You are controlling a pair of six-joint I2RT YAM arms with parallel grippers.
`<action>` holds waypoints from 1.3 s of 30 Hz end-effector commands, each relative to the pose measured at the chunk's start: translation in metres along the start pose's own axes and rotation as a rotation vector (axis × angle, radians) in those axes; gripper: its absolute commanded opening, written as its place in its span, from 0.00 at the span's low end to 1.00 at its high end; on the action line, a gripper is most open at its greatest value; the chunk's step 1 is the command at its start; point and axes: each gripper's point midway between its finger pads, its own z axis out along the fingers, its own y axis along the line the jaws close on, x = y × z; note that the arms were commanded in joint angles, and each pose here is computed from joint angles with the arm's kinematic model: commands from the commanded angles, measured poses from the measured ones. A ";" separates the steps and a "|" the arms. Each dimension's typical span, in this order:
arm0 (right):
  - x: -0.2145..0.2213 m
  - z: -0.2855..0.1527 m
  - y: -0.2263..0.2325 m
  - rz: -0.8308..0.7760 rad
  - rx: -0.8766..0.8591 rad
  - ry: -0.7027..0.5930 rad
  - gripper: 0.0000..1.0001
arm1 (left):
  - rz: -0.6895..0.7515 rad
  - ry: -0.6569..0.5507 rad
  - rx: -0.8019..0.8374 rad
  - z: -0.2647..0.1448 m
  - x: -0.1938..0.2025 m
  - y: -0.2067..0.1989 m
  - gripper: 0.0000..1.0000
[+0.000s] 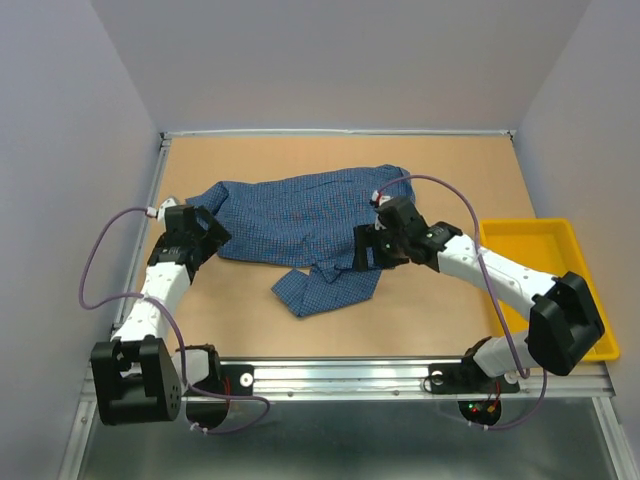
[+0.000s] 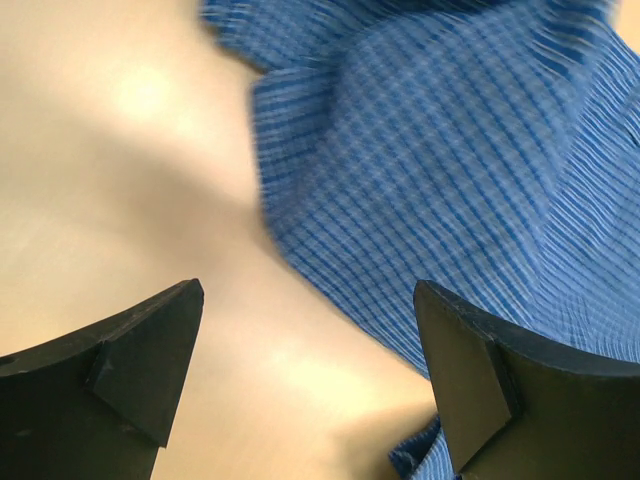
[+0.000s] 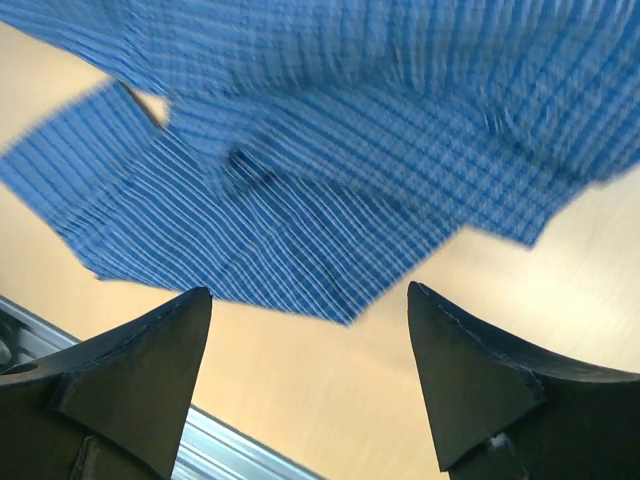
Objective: Fold and stack the long sleeve shirts
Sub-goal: Flatten the shirt out
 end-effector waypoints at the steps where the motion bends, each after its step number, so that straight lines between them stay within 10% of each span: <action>1: 0.012 0.002 -0.027 0.065 0.122 -0.024 0.84 | -0.139 -0.104 0.019 0.004 -0.027 0.008 0.99; 39: -0.037 0.007 -0.077 0.311 0.081 -0.224 0.73 | -0.312 -0.006 -0.177 0.096 -0.001 0.064 0.60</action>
